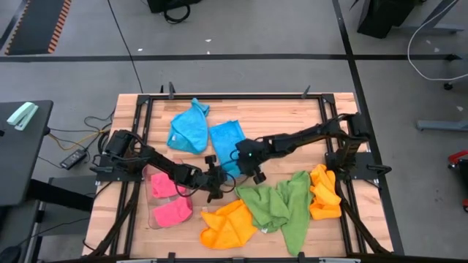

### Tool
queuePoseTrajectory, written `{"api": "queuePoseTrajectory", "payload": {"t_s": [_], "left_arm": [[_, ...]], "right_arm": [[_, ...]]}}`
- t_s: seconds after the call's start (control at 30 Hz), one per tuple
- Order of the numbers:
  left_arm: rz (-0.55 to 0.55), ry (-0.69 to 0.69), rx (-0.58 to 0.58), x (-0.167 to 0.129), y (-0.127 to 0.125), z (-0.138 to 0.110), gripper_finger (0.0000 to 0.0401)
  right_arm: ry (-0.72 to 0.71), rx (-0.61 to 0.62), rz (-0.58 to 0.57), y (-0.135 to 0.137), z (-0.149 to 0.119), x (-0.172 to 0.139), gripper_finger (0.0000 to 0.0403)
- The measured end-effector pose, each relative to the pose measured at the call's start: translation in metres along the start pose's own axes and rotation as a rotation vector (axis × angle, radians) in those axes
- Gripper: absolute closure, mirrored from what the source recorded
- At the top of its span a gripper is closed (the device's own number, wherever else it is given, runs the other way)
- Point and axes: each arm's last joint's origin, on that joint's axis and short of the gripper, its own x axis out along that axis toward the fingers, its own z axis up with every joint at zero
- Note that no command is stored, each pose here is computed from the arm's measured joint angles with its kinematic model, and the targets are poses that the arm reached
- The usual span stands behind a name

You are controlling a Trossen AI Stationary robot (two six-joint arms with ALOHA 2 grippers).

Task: Fold microfiber towels
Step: Fold the bottom blue microfiber cloth

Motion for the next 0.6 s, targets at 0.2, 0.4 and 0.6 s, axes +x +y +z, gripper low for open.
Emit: {"api": "queuePoseTrajectory", "payload": {"t_s": [0.2, 0.4, 0.6], "left_arm": [[-0.005, 0.003, -0.074, 0.0, 0.0, 0.0, 0.0382], [-0.008, 0.004, -0.148, 0.0, 0.0, 0.0, 0.0386], [-0.011, 0.001, -0.195, 0.0, 0.0, 0.0, 0.0381]], "right_arm": [[0.075, -0.098, -0.153, 0.026, 0.014, 0.002, 0.0157], [0.119, -0.139, -0.236, 0.048, 0.021, 0.006, 0.0155], [0.111, -0.127, -0.288, 0.058, 0.022, 0.011, 0.0154]]}}
